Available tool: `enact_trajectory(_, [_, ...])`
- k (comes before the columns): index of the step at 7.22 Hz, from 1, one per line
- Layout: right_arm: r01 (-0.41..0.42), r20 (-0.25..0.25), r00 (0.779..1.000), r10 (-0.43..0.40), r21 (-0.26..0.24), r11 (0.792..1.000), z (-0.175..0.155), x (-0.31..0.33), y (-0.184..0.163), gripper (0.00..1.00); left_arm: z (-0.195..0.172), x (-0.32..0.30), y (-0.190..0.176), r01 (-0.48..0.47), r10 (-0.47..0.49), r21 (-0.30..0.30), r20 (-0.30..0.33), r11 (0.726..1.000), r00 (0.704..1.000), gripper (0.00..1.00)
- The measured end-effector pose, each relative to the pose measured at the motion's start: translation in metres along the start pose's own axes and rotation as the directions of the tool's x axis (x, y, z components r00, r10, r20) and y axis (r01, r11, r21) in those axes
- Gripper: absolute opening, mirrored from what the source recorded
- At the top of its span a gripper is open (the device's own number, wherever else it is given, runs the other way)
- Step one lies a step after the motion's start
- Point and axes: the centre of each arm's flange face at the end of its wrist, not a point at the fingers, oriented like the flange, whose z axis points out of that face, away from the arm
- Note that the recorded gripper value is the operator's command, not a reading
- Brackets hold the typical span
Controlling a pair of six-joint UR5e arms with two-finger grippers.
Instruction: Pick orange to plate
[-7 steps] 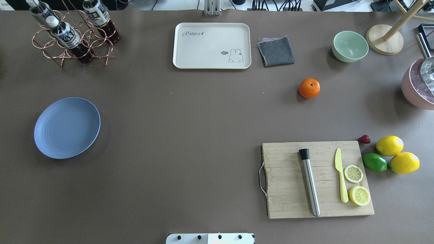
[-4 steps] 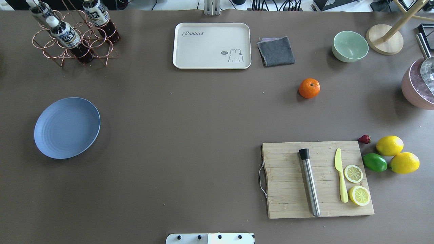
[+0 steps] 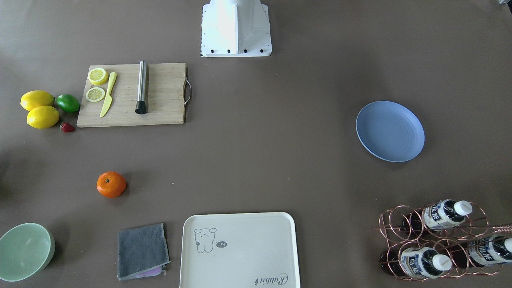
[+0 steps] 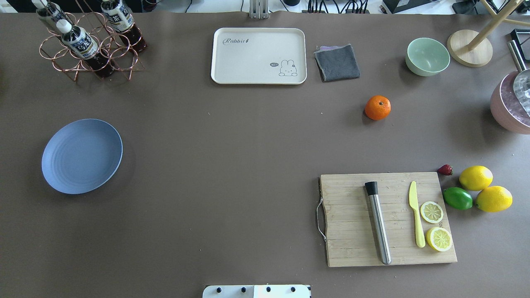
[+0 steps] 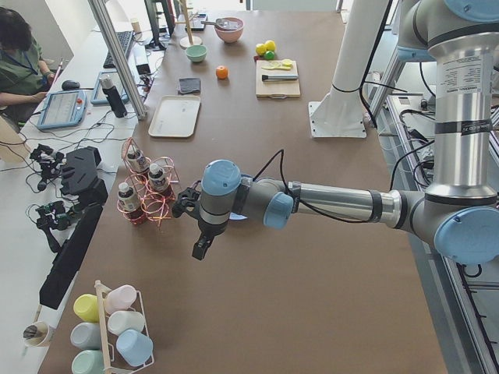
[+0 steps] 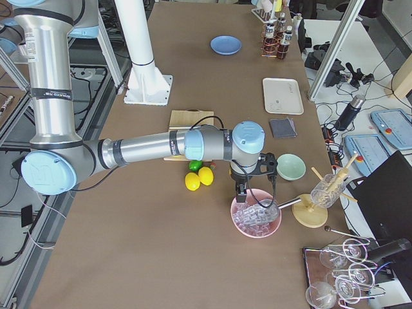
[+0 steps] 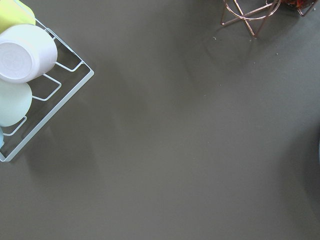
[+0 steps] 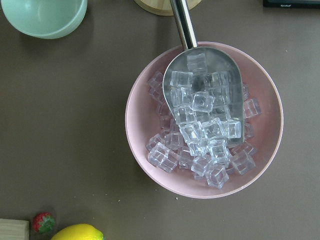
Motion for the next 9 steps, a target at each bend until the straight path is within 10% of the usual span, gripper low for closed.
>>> enact_trajectory(5, [0.004,0.001,1.0,-0.004,0.004,1.0,-0.002,-0.002,0.001,1.0,0.059,0.1,-0.032,0.134,-0.127,0.025,-0.193,0.991,0.973,0.98])
enact_trajectory(9, [0.009,0.003,1.0,-0.009,0.008,1.0,-0.004,-0.005,0.0,1.0,0.161,0.169,-0.024,0.259,-0.246,0.039,-0.208,0.965,0.947,0.98])
